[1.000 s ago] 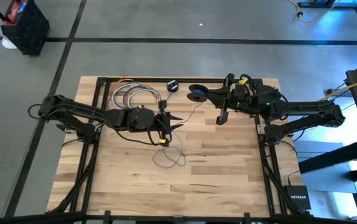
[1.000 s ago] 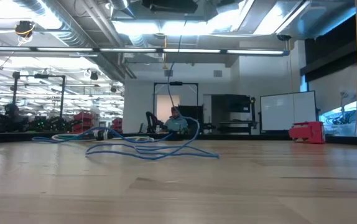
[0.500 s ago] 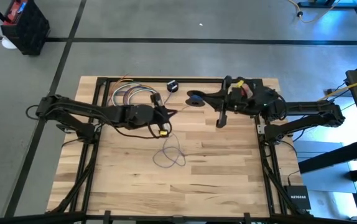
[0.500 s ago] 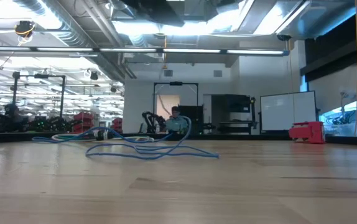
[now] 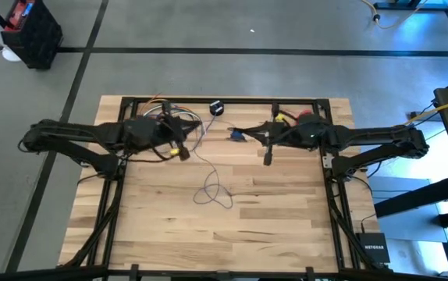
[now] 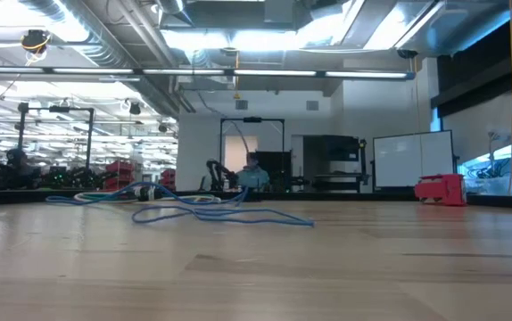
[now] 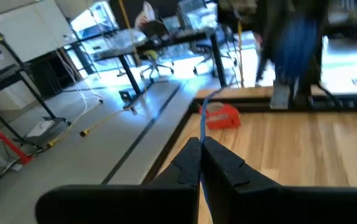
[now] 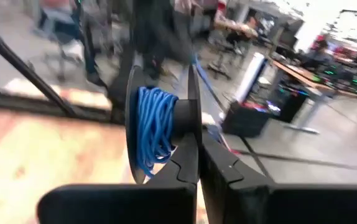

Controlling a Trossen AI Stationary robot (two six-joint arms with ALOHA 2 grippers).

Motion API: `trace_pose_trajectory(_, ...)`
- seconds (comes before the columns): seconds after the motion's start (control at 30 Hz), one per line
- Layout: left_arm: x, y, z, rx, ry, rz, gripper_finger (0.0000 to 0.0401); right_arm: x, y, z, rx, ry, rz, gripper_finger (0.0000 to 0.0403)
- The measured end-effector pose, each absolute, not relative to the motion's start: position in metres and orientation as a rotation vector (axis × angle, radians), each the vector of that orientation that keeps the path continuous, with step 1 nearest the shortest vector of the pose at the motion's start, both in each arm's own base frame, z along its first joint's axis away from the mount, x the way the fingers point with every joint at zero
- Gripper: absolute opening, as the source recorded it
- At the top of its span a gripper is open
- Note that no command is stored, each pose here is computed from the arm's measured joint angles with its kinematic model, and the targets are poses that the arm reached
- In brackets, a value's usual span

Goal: Coil cords
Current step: Coil the blue wire onto the black spool

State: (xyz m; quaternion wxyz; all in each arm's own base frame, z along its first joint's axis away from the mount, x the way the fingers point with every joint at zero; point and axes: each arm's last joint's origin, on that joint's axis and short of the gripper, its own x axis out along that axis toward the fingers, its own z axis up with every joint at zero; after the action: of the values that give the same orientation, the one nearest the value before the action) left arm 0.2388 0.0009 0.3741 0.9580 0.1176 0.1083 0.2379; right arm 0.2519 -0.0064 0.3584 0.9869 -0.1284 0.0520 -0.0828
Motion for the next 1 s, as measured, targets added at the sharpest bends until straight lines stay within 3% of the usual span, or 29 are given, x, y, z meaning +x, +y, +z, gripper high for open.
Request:
trace_pose_trajectory(0.3,0.217,0.001,0.391,0.184,0.134,0.447,0.0002,0.271,-0.011,0.34,-0.395,0.218,-0.318,0.0005)
trace_pose_trajectory(0.7,0.241,-0.007,0.383,0.133,0.098,0.283,0.0002,0.294,-0.017,0.323,-0.481,0.267,-0.496,0.0005)
trace_pose_trajectory(1.0,0.24,0.002,0.377,0.156,0.172,0.389,0.0002,0.289,-0.001,0.335,-0.468,0.168,-0.366,0.0005)
